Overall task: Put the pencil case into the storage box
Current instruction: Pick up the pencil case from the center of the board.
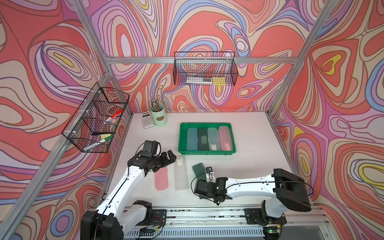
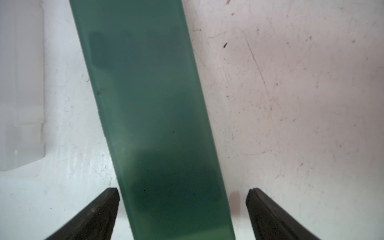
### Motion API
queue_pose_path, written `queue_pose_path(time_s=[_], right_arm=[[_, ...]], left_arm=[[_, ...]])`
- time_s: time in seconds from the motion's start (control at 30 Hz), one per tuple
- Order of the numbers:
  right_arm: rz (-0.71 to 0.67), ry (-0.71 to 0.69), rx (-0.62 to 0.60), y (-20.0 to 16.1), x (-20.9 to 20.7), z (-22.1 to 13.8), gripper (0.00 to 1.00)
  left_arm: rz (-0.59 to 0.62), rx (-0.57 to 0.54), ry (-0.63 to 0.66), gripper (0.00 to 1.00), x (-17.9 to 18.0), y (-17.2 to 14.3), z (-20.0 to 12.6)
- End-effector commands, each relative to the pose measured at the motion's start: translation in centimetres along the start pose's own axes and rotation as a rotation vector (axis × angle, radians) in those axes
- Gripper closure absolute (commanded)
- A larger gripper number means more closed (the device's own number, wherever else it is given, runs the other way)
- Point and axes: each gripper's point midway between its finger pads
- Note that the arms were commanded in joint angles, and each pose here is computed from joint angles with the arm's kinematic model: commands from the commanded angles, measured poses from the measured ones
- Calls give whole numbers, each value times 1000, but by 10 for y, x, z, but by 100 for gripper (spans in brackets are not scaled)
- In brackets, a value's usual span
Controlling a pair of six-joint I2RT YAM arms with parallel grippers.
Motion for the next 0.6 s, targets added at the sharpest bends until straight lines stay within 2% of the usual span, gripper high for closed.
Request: queue_pose_path(time_s=[0.0, 0.1, 0.27, 0.57], right_arm=[[-43, -21, 16, -4, 4, 7, 4], [-55, -22, 29, -8, 11, 15, 6], [-66, -47, 17, -9, 13, 18, 15], [-112, -97, -34, 0, 4, 6, 39]], left_arm=[[-2, 15, 7, 1, 3, -8, 0], [7, 23, 5, 1, 2, -9, 0], [33, -1, 16, 1, -2, -3, -10], [77, -158, 42, 1, -9, 20, -55]])
Point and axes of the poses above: each gripper's point midway between its finger pads, its own z axis out along the fingers, its own x axis along the line the jaws close on, y = z × x, and after that the axes turned 15 degrees about z, right-handed
